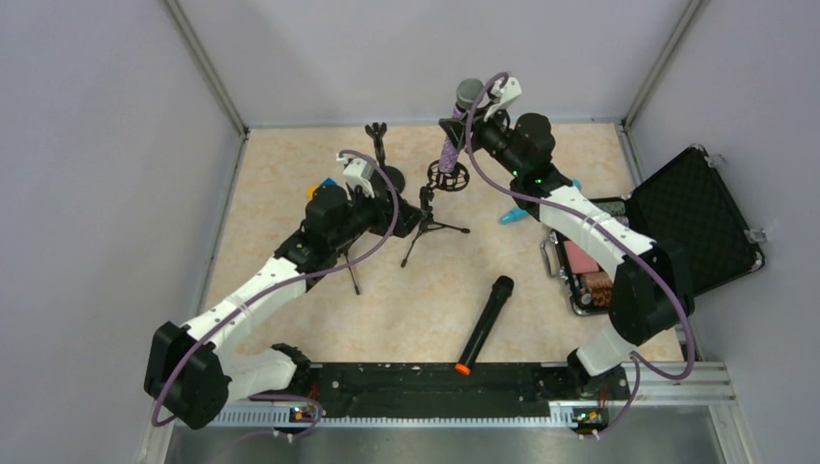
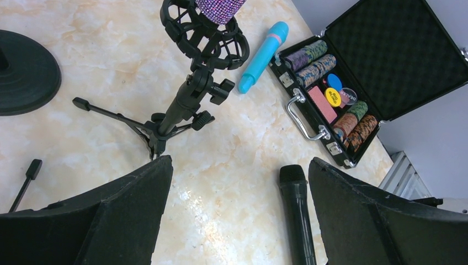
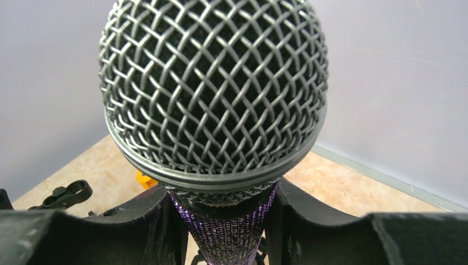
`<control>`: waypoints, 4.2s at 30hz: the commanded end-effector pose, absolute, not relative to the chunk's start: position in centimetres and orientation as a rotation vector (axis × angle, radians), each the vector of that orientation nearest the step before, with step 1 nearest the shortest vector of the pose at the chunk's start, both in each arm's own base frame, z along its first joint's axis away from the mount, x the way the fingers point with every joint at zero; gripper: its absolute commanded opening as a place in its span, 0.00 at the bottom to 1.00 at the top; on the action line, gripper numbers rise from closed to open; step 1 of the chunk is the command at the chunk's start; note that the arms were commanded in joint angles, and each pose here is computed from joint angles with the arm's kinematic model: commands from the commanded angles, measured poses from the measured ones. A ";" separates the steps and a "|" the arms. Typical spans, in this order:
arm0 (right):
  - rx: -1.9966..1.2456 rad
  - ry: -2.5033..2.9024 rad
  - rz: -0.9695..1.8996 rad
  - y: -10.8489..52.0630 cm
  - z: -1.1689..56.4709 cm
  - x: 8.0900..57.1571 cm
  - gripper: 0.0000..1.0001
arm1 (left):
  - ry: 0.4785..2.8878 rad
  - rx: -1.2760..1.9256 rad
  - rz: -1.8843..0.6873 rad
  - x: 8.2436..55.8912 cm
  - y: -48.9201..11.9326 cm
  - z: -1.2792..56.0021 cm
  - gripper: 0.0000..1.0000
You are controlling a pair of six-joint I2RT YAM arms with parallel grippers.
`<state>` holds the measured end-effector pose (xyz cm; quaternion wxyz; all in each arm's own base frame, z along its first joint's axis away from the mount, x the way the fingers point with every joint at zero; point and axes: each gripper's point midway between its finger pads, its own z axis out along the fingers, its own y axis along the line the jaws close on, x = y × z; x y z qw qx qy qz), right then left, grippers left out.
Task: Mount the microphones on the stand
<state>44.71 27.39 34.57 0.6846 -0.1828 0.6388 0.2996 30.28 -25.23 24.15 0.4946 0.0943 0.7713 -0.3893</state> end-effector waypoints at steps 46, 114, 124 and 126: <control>-0.411 1.509 0.707 27.4 30.8 45.5 0.00 | 1.855 0.222 -0.977 30.6 -25.7 24.2 0.95; -0.467 1.446 0.768 27.2 31.0 39.1 0.99 | 1.794 0.215 -0.987 31.0 -25.9 25.4 0.97; -0.425 1.488 0.731 24.8 30.8 36.3 0.99 | 1.771 0.233 -0.907 32.0 -25.3 25.6 0.97; -0.422 1.522 0.721 24.4 30.0 36.0 0.99 | 1.760 0.250 -0.896 32.1 -25.4 25.7 0.97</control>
